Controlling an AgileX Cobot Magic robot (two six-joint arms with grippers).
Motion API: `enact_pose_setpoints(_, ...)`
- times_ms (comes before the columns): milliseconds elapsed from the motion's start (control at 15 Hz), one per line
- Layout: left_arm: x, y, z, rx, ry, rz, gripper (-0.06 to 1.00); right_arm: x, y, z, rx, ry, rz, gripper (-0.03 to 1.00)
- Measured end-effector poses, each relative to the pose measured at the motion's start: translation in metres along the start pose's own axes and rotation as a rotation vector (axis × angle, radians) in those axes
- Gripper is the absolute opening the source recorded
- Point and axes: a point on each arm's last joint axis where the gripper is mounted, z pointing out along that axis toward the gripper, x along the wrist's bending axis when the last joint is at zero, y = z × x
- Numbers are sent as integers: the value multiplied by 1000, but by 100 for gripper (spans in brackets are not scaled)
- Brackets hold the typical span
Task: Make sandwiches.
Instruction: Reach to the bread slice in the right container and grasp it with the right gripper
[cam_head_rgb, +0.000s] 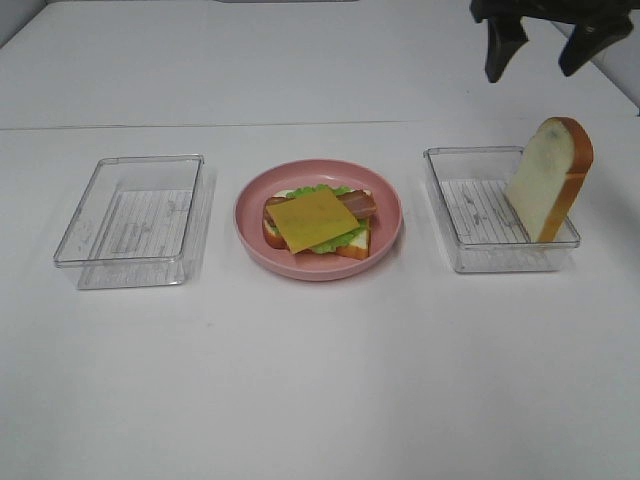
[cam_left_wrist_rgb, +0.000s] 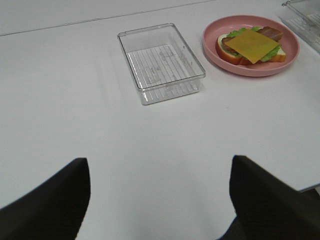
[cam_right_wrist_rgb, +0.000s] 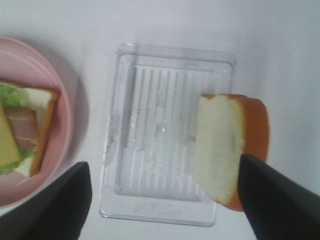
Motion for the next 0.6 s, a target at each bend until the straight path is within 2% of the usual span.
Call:
enact_pose_setpoints(200, 0, 0, 0, 0, 0, 0, 73, -35, -1, -1, 16, -23, 79, 75)
enact_pose_setpoints(267, 0, 0, 0, 0, 0, 0, 73, -54, -2, 0, 21, -24, 127, 75)
enact_pose_setpoints(333, 0, 0, 0, 0, 0, 0, 73, -54, -2, 0, 21, -24, 127, 75)
enact_pose_setpoints(400, 0, 0, 0, 0, 0, 0, 73, -60, -2, 13, 56, -4, 130, 75)
enact_pose_setpoints(600, 0, 0, 0, 0, 0, 0, 73, -59, 0, 45, 125, 38, 126, 75)
